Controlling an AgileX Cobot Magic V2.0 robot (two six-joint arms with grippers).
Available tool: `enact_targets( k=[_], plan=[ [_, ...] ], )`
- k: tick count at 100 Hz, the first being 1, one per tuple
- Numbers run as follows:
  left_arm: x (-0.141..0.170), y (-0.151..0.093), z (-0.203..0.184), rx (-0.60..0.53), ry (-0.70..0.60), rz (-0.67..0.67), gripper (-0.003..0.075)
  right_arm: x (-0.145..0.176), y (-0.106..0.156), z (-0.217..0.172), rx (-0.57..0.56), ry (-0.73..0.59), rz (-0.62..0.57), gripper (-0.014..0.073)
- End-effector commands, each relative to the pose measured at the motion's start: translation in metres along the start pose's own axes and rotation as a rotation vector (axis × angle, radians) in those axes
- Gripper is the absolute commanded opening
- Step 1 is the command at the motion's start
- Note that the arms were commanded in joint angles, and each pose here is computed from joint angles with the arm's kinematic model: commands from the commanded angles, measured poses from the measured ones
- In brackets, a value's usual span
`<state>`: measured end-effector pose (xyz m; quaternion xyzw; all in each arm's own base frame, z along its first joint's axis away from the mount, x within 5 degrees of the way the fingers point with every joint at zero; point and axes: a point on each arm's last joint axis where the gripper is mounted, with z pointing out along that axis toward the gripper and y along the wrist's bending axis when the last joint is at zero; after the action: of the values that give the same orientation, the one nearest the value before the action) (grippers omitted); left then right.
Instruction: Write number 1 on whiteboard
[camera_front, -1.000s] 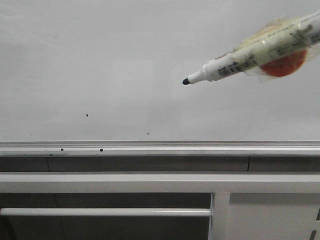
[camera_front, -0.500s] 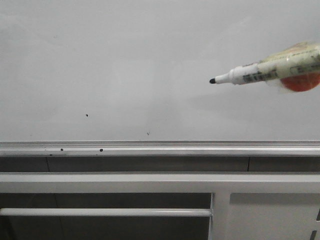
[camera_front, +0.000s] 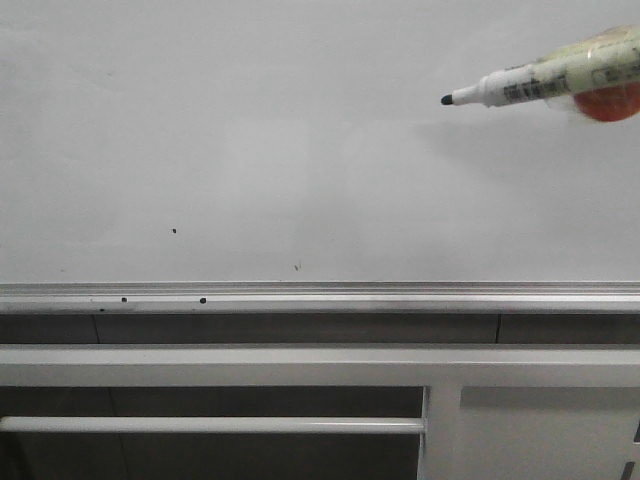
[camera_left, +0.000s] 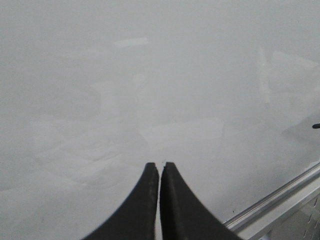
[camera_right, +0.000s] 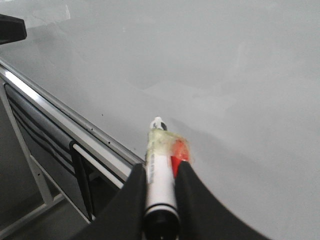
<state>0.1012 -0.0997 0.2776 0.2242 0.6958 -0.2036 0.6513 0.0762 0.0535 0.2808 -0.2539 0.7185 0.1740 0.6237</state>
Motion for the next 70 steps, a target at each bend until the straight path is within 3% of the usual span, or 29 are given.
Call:
enact_targets(
  k=[1, 70],
  plan=[
    [-0.011, 0.002, 0.000, -0.031, -0.053, 0.000, -0.0020, -0.019, -0.002, 0.001, 0.017, -0.104, -0.015, -0.0042],
    [-0.012, 0.004, 0.000, -0.045, -0.061, 0.000, -0.0020, -0.043, -0.004, 0.013, 0.027, -0.144, -0.082, -0.0042]
  ],
)
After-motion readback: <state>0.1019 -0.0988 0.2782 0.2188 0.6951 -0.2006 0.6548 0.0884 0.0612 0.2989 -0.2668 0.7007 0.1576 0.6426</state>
